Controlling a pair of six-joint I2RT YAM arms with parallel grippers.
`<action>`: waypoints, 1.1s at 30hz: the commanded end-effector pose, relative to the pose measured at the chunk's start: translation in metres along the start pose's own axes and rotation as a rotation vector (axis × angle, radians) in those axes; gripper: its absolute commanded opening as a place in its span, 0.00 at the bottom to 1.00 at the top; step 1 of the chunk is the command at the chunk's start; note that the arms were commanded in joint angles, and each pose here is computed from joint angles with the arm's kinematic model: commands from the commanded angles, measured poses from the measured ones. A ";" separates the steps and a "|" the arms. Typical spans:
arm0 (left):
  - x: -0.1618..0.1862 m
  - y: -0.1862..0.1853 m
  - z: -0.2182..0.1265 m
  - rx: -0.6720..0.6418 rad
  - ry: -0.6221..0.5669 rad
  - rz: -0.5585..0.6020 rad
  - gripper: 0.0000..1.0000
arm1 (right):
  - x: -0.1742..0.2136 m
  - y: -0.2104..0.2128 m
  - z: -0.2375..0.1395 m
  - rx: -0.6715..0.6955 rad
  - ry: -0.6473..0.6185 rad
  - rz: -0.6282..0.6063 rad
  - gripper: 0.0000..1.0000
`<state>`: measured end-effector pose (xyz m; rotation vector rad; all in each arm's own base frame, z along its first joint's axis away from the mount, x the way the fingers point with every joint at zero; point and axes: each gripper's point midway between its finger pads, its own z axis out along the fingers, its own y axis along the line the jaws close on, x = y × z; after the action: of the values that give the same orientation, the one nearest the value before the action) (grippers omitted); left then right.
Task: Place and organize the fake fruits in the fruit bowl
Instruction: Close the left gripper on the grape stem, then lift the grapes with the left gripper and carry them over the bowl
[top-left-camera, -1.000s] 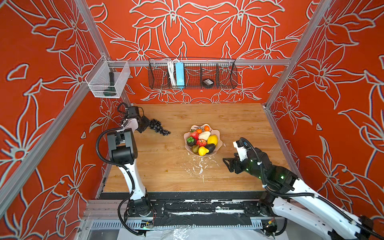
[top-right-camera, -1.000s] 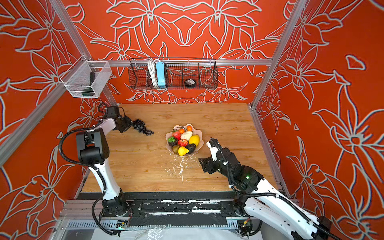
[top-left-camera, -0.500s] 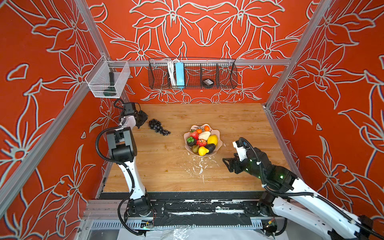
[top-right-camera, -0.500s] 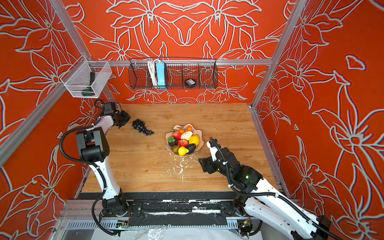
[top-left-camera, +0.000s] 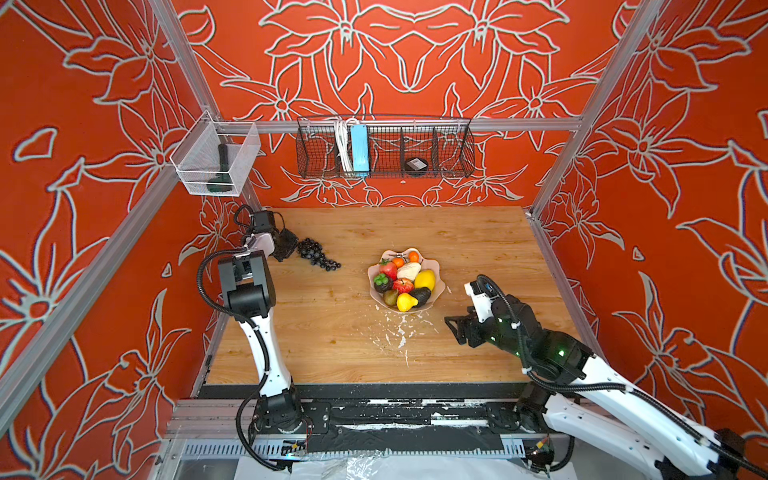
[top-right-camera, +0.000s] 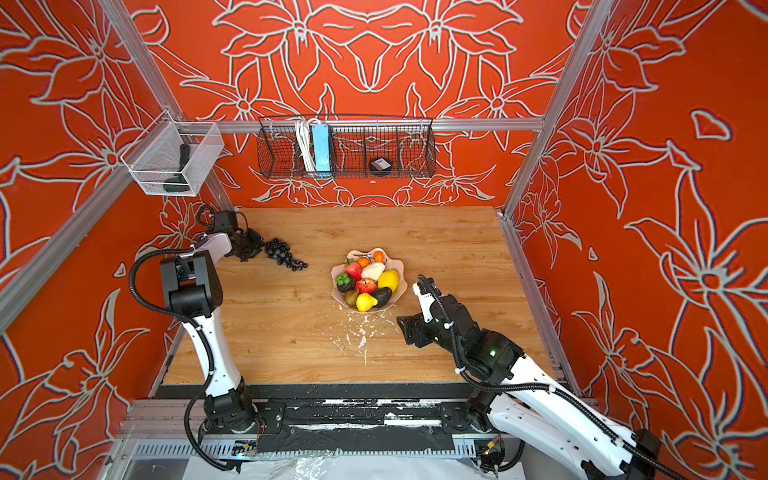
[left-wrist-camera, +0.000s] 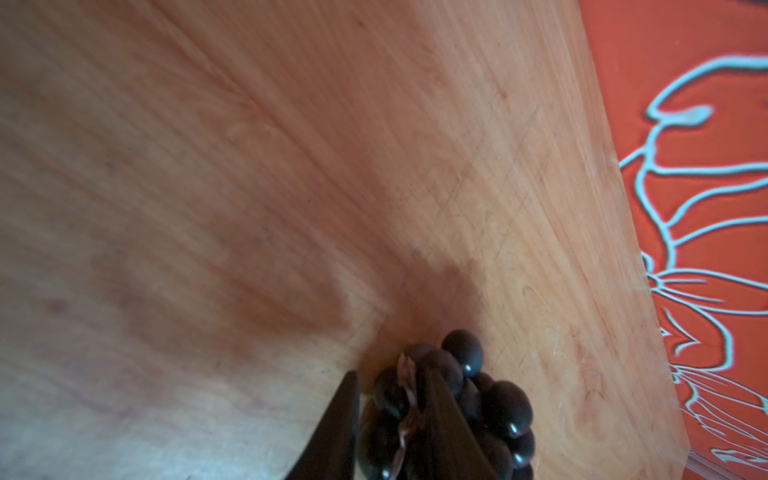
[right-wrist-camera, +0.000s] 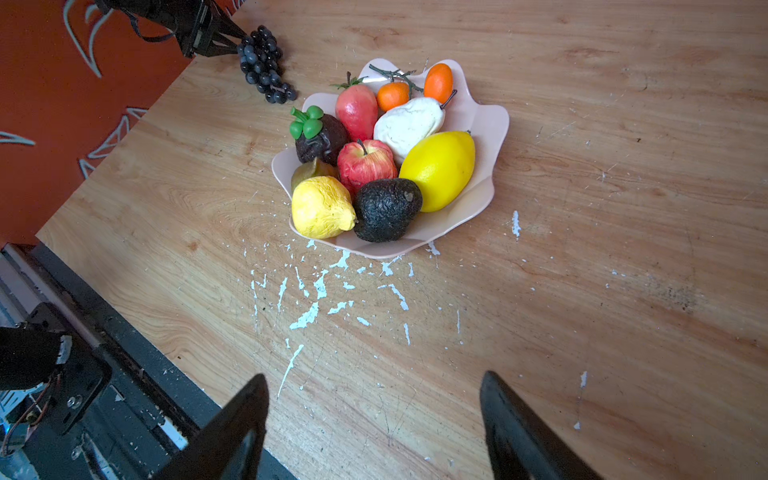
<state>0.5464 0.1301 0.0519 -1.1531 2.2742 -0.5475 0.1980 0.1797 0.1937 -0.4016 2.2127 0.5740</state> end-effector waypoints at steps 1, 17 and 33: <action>0.001 0.001 0.005 0.006 0.023 -0.030 0.24 | 0.001 0.001 -0.002 -0.004 0.008 0.012 0.80; 0.002 -0.005 -0.003 0.041 0.011 -0.042 0.00 | 0.000 0.001 -0.003 -0.001 0.009 0.010 0.81; 0.030 -0.038 -0.144 0.181 -0.196 0.041 0.00 | -0.003 0.003 -0.010 -0.011 0.005 0.039 0.81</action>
<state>0.4701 0.1011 0.1477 -1.0799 2.0961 -0.5946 0.1942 0.1766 0.1892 -0.3916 2.2437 0.5710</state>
